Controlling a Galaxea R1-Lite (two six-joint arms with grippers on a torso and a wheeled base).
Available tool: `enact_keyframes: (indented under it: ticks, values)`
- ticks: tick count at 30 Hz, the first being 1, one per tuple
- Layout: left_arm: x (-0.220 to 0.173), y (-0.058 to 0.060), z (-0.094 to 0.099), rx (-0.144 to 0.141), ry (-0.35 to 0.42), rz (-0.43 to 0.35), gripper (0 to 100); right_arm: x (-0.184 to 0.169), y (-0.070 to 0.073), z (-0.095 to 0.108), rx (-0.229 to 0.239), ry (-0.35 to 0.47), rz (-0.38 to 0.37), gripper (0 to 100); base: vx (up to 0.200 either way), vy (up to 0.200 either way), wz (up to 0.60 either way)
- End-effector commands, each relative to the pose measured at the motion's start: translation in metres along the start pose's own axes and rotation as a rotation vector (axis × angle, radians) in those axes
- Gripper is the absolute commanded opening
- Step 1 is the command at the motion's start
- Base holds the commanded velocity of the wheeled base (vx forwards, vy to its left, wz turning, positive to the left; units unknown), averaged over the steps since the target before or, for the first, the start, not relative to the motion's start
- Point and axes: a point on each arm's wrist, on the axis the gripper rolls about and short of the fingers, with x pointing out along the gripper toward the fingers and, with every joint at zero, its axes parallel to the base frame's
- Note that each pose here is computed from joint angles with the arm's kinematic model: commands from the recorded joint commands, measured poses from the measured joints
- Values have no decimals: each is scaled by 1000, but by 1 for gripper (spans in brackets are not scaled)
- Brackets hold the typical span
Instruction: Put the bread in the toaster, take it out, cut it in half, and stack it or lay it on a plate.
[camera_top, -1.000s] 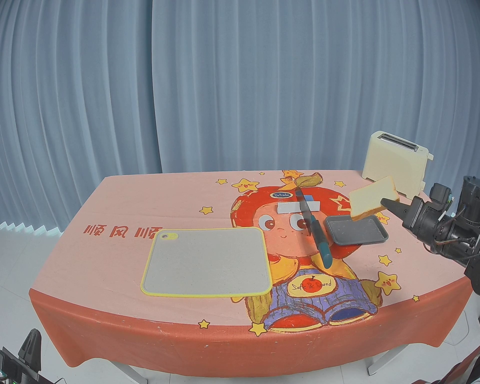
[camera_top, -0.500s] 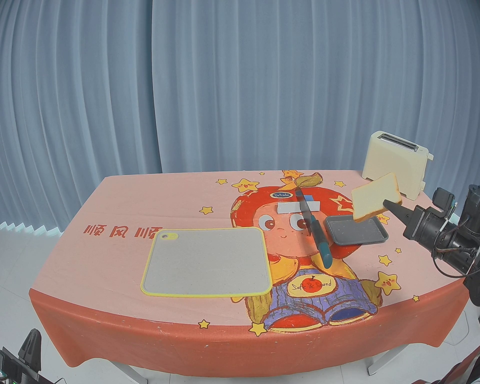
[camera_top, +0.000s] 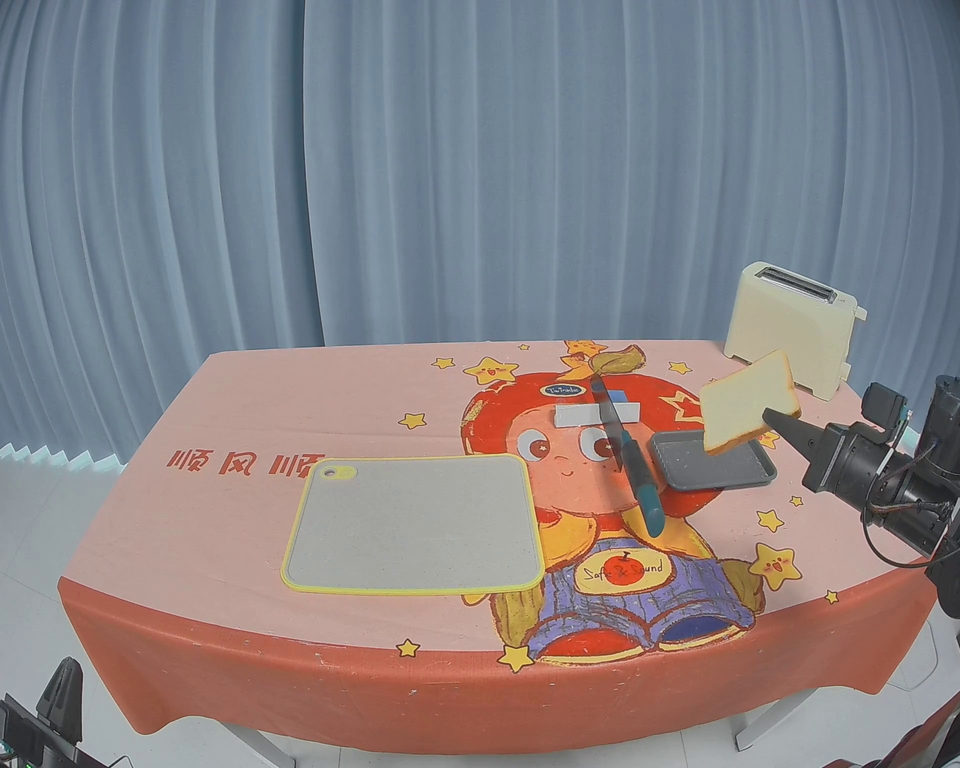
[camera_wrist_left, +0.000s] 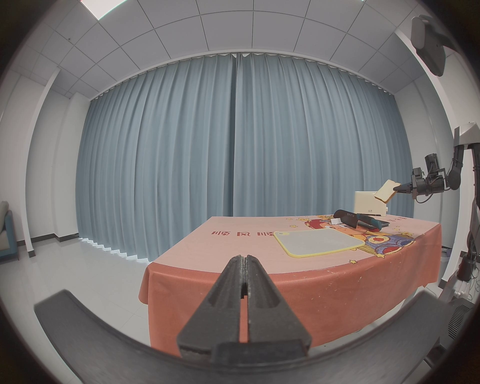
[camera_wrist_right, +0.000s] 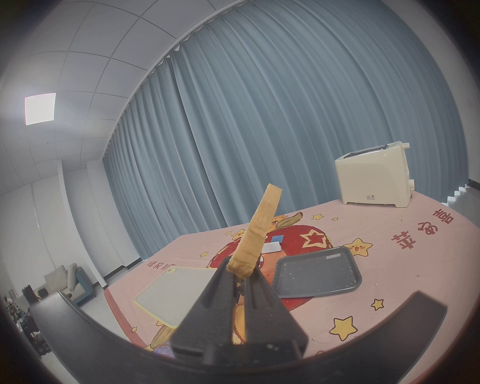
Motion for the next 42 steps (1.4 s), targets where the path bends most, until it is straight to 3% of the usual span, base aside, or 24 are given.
enact_keyframes:
  ticks: [1, 30, 42]
  values:
    - [0, 0, -5, 0, 1, 1, 0, 0, 1, 0, -1, 2, 5, 0, 0, 0, 0]
    - [0, 0, -5, -2, 1, 4, 0, 1, 0, -5, 3, 23, 2, 0, 0, 0, 0]
    - [0, 0, -5, -3, 1, 4, 0, 1, 1, -7, -10, 30, 6, 0, 0, -200, 0]
